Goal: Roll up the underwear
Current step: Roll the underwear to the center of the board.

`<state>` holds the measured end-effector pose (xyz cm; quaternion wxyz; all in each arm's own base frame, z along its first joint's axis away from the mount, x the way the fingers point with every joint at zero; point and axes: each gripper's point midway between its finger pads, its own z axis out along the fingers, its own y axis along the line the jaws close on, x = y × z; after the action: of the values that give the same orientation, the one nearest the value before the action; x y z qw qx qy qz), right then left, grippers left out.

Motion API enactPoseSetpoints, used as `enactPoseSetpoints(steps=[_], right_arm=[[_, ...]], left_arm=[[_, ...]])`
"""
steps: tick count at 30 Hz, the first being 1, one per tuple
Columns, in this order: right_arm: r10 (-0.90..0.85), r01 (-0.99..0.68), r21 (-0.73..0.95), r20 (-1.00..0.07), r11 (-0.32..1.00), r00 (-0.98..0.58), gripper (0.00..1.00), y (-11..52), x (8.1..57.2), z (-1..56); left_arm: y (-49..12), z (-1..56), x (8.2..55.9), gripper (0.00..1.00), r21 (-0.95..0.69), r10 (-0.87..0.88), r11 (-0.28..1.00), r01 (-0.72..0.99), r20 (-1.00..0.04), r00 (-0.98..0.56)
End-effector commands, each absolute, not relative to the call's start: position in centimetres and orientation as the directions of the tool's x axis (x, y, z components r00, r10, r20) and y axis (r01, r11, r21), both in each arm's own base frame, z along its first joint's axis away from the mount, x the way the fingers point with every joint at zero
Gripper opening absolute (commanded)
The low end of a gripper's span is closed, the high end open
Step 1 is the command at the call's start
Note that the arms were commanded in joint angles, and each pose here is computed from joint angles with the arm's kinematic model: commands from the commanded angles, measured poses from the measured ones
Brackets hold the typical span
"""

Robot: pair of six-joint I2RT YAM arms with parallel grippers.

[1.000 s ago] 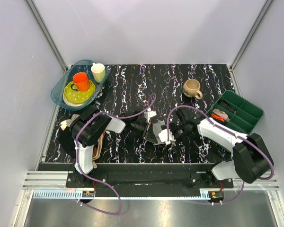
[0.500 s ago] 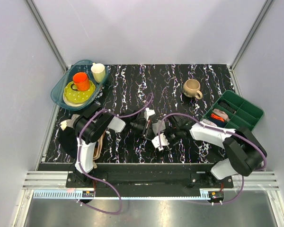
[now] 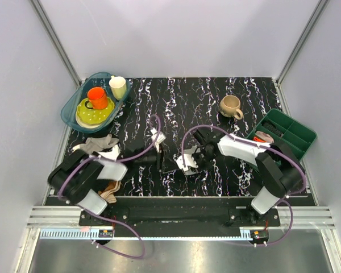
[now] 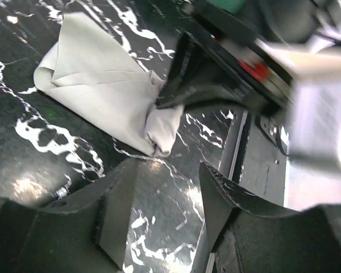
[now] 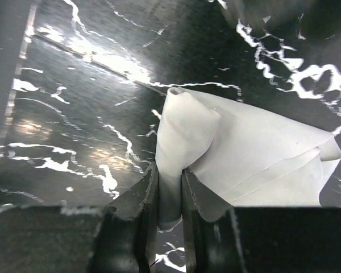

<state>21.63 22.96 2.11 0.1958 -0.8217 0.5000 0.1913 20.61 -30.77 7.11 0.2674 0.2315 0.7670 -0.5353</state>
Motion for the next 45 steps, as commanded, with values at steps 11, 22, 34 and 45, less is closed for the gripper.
enactPoseSetpoints(steps=[11, 22, 34, 45], right_arm=[[-0.861, -0.830, 0.506, -0.504, -0.233, -0.065, 0.25, 20.7, 17.6, 3.2], [-0.854, -0.811, 0.546, -0.506, -0.210, -0.119, 0.28, 20.3, 18.2, 2.8], [-0.803, -0.851, 0.498, -0.569, -0.164, -0.178, 0.41, 20.3, 20.5, 4.5], [-0.726, -0.978, 0.187, -0.660, 0.090, -0.194, 1.00, 13.1, 27.7, 9.9]], left_arm=[[-34.4, 9.7, 15.8, 0.58, 0.110, 0.312, 0.246, 0.963, -0.950, 0.029], [-38.1, 5.0, 16.8, 0.58, 0.269, 0.570, 0.143, 0.953, -0.809, 0.143], [-38.7, 2.1, 15.6, 0.00, 0.151, 0.650, 0.099, 0.984, -0.758, 0.051], [-37.7, 2.9, 14.7, 0.00, -0.402, 0.590, 0.093, 0.911, -0.715, -0.375]])
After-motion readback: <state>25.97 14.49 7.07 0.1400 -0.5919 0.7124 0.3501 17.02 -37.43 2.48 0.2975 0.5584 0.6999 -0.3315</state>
